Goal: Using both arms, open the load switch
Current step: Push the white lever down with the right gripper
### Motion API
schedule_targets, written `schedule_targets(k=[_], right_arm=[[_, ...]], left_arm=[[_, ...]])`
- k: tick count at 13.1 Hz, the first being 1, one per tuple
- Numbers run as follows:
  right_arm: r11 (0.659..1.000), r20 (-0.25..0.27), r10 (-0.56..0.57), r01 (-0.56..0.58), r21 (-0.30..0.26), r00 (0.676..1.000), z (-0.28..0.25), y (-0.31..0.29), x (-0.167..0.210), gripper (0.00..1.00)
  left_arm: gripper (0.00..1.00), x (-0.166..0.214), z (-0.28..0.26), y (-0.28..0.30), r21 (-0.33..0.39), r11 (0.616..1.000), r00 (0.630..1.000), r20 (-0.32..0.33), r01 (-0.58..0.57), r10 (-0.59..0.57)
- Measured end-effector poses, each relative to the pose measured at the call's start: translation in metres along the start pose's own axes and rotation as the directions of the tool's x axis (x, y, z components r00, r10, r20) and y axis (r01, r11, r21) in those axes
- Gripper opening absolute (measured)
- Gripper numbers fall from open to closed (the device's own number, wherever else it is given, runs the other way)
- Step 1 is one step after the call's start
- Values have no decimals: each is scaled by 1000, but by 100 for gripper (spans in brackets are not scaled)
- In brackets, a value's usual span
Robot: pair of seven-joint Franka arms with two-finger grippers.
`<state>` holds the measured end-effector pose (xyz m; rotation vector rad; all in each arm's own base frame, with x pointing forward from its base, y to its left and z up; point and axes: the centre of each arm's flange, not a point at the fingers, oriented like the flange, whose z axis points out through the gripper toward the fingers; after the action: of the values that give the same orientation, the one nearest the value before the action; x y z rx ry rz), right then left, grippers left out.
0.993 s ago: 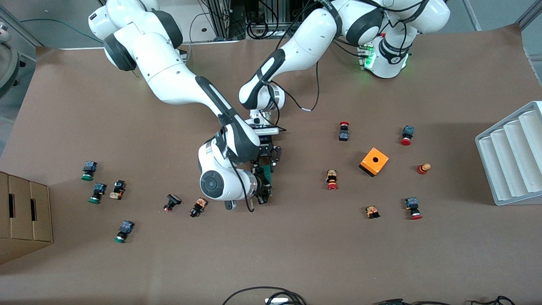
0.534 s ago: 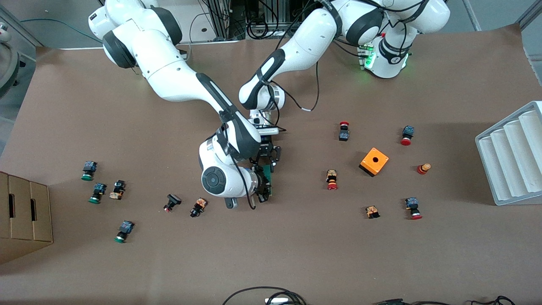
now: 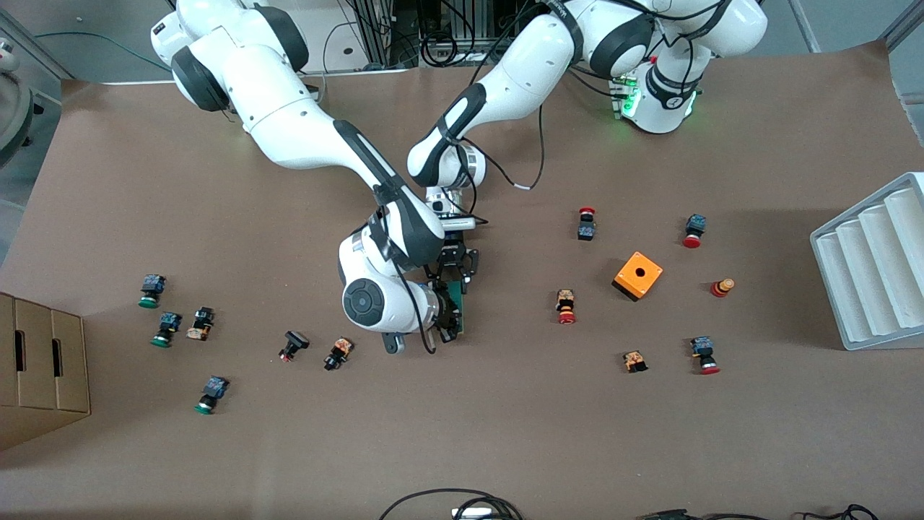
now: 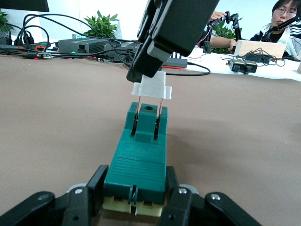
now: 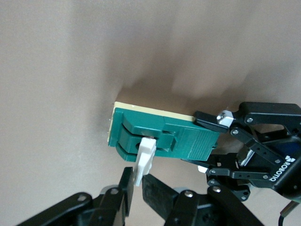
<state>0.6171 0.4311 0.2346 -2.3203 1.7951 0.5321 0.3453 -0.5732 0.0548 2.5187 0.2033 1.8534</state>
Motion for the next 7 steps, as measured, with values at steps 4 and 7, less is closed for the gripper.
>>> schedule_targets(k=[4, 7], right_arm=[[1000, -15, -23, 23, -15, 1000, 2, 7, -4, 26], [999, -25, -23, 23, -32, 999, 7, 14, -2, 25]], left_arm=[[56, 0, 0, 0, 0, 1000, 1000, 0, -1, 1], [56, 0, 0, 0, 0, 1000, 1000, 0, -1, 1]])
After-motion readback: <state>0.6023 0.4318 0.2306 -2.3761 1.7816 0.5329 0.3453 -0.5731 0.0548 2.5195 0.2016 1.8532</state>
